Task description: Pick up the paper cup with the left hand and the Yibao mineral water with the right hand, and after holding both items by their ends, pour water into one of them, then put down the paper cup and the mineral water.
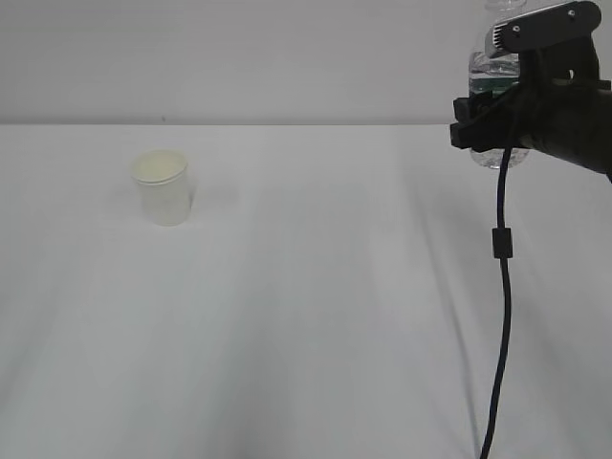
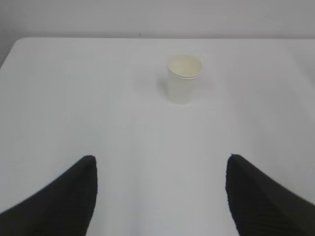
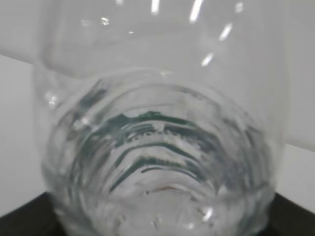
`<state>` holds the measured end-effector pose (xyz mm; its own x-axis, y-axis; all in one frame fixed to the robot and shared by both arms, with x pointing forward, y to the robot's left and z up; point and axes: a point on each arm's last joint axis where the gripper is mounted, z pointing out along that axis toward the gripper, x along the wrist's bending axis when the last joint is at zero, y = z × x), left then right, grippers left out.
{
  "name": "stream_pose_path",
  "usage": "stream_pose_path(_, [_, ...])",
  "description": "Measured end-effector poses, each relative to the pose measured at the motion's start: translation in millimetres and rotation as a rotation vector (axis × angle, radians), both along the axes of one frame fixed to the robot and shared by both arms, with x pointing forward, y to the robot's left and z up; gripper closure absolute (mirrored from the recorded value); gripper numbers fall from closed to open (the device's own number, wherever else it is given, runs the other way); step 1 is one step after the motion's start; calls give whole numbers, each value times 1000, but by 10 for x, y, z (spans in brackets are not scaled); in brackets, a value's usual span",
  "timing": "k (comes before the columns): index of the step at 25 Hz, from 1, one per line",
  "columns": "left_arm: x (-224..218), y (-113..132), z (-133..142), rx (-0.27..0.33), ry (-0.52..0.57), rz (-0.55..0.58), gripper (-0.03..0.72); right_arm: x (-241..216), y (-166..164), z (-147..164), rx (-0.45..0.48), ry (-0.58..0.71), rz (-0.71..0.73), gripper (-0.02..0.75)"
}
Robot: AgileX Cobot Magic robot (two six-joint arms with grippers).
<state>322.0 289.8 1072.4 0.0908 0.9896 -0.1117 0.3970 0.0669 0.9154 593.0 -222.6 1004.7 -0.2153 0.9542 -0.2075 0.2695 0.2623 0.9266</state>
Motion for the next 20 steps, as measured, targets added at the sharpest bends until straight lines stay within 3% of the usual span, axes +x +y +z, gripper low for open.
stream_pose_path(5, [173, 10, -82, 9, 82, -4, 105, -1, 0, -2, 0, 2, 0, 249])
stream_pose_path(20, [383, 6, -170, -24, 149, -5, 98, -1, 0, -3, 0, 4, 1, 249])
